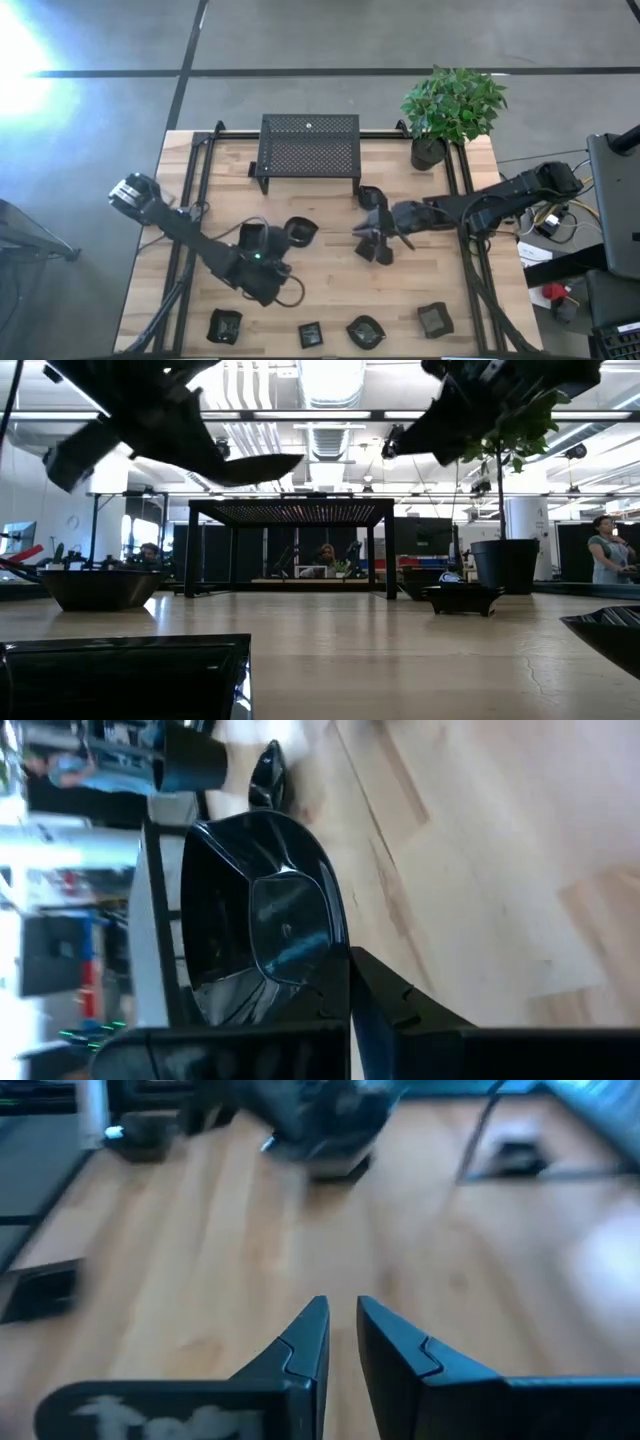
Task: Pick & Place Mini shaped plates
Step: Stack the black leaf shaped plate on top of the other black leaf shaped plate
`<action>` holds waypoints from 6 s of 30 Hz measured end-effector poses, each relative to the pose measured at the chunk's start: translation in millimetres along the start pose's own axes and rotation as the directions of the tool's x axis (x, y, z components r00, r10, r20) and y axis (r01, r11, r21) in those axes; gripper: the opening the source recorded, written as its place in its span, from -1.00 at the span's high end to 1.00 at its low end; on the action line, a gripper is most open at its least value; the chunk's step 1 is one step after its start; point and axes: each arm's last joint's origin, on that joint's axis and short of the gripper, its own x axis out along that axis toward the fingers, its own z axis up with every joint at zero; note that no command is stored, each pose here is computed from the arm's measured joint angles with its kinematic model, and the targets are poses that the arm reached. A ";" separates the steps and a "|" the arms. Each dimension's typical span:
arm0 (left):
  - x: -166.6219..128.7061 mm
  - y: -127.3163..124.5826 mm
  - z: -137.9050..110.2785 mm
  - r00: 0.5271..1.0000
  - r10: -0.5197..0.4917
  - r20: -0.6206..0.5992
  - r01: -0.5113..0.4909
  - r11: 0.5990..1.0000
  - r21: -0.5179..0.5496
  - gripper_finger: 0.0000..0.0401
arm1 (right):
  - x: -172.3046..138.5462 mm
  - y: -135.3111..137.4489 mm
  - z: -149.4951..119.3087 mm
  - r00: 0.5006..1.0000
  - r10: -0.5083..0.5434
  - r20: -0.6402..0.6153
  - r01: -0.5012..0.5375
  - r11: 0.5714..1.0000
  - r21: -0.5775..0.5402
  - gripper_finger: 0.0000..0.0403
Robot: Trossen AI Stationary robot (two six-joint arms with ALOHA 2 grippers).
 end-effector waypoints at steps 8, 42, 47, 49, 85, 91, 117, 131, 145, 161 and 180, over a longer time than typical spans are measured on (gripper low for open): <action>18.5 -6.1 14.9 0.999 0.011 -0.046 0.000 0.973 0.232 1.00 | -3.7 12.8 9.7 0.984 -0.105 0.143 0.127 0.980 -0.153 0.73; 48.5 16.7 29.1 0.993 0.098 -0.061 -0.056 0.872 0.486 1.00 | 23.5 8.1 -0.1 0.983 -0.135 0.123 0.136 0.991 0.004 0.45; 48.6 17.0 29.3 0.993 0.099 -0.061 -0.057 0.870 0.489 1.00 | 31.1 4.8 0.2 0.978 -0.146 0.150 0.142 0.989 0.035 0.48; 48.5 17.0 29.3 0.993 0.100 -0.062 -0.057 0.870 0.489 1.00 | 33.4 1.1 -0.5 0.976 -0.159 0.146 0.155 0.987 0.042 0.50; 48.4 17.8 31.0 0.992 0.116 -0.053 -0.079 0.885 0.458 1.00 | 52.3 -9.8 -7.6 0.978 -0.152 0.142 0.148 0.988 0.043 0.96; 48.6 18.1 30.7 0.991 0.123 -0.057 -0.085 0.891 0.446 0.97 | 52.2 -9.7 -7.5 0.978 -0.152 0.143 0.150 0.988 0.028 0.96; 42.1 15.8 31.7 0.979 0.190 -0.071 -0.151 0.919 0.365 0.61 | 36.1 -13.9 -4.3 0.957 -0.270 0.103 0.264 0.962 0.072 0.96; 36.4 14.3 33.2 0.980 0.191 -0.056 -0.182 0.973 0.140 0.61 | -11.3 -17.5 -1.0 0.946 -0.325 -0.012 0.316 0.908 0.275 0.96; 43.3 43.2 21.1 0.959 0.257 -0.123 -0.279 0.933 -0.228 0.61 | -43.6 -24.0 -12.0 0.915 -0.370 -0.162 0.400 0.781 0.480 0.96; 31.9 74.3 10.1 0.933 0.326 -0.154 -0.355 0.752 -0.555 0.61 | -47.9 -26.9 -25.9 0.868 -0.402 -0.292 0.495 0.656 0.569 0.96; 30.9 76.9 8.7 0.908 0.375 -0.188 -0.412 0.718 -0.561 0.61 | -52.8 -32.7 -38.3 0.756 -0.542 -0.367 0.597 0.341 0.726 0.96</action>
